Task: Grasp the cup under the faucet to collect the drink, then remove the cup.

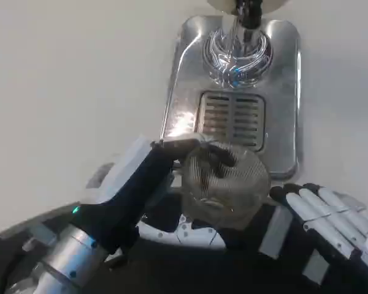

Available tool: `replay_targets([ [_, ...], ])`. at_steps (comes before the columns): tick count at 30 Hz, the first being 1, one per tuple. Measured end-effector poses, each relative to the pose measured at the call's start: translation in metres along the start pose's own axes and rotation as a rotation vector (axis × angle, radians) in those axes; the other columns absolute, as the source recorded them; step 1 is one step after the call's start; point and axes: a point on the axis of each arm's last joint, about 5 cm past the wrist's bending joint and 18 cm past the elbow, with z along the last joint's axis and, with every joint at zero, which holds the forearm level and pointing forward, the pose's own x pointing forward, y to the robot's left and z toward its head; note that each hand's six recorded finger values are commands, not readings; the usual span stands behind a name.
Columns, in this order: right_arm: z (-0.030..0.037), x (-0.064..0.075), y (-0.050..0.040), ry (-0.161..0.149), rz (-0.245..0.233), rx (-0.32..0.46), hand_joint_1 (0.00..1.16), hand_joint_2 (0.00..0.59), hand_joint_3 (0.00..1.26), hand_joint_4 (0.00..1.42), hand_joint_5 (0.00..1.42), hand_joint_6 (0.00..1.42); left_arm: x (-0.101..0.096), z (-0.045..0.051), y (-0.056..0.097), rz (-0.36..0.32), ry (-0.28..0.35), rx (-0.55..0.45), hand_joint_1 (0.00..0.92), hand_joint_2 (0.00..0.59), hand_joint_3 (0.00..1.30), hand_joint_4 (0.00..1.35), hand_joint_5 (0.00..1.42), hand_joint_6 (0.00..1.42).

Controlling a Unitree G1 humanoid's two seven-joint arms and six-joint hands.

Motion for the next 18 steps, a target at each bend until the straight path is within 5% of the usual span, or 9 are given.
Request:
replay_targets([
  [18, 0.0158, -0.002, 0.0046, 0.023, -0.015, 0.041, 0.54, 0.335, 0.01, 0.00, 0.00, 0.07, -0.002, 0.0001, -0.002, -0.004, 0.018, -0.014, 0.718, 0.110, 1.02, 1.24, 1.35, 1.42],
])
